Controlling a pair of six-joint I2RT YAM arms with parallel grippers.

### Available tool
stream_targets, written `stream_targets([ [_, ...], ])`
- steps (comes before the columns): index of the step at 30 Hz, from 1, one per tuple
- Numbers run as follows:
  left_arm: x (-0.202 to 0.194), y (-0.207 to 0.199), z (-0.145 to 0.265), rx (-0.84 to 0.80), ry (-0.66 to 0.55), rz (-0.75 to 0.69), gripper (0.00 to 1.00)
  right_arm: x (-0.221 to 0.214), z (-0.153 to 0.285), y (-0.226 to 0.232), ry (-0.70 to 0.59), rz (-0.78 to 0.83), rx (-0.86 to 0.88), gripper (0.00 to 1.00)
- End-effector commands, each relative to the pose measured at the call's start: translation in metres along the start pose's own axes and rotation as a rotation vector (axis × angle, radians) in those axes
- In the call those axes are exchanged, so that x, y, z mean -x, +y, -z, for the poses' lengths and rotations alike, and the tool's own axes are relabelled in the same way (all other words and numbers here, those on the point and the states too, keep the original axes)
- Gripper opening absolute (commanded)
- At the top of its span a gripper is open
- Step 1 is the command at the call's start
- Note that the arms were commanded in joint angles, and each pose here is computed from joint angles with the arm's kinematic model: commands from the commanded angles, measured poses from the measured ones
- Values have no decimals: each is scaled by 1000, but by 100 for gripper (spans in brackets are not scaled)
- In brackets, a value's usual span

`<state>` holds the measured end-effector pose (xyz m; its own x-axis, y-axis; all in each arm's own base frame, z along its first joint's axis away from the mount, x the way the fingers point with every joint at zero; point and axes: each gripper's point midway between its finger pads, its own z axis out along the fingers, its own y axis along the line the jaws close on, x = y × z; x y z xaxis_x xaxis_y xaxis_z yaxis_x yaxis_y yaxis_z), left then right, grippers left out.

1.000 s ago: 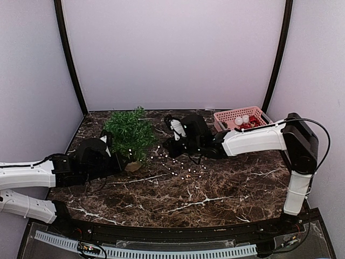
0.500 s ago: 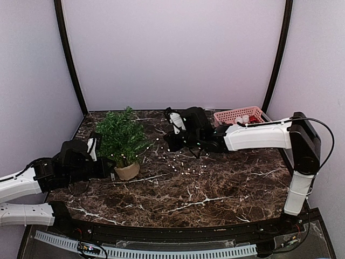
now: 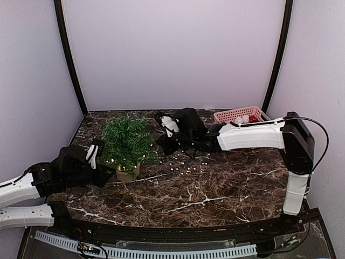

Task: Decorate the small christmas tree
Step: Wrap the side of the string light in the gap of the branches.

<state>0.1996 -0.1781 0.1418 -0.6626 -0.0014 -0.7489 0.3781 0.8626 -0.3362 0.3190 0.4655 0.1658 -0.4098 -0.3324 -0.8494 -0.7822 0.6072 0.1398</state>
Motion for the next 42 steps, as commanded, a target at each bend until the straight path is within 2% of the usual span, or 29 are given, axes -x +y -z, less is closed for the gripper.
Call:
stream_targets([
  [1, -11, 5, -5, 7, 23, -21, 0, -3, -7, 7, 7, 5, 29, 0],
  [16, -21, 32, -2, 102, -25, -7, 1, -49, -29, 29, 71, -54, 150, 0],
  [18, -20, 36, 0, 124, -29, 12, 17, -51, -28, 34, 68, -62, 162, 0],
  [19, -20, 37, 3, 136, -24, 19, 35, -51, -28, 37, 65, -67, 171, 0],
  [22, -15, 40, 11, 158, -35, 73, 61, -51, -26, 41, 48, -86, 177, 0],
  [25, -7, 33, 22, 128, -47, 136, 66, -49, -24, 46, 30, -104, 178, 0],
  [31, -18, -6, 10, -98, 11, 269, 69, -50, -26, 48, 9, -147, 170, 0],
  [34, -29, -19, 3, -153, 58, 272, 72, -49, -25, 46, 1, -161, 161, 0],
  [39, -39, -25, -7, -161, 100, 258, 79, -47, -24, 47, -10, -167, 157, 0],
  [42, -45, -25, -15, -165, 111, 265, 80, -45, -24, 48, -16, -168, 155, 0],
])
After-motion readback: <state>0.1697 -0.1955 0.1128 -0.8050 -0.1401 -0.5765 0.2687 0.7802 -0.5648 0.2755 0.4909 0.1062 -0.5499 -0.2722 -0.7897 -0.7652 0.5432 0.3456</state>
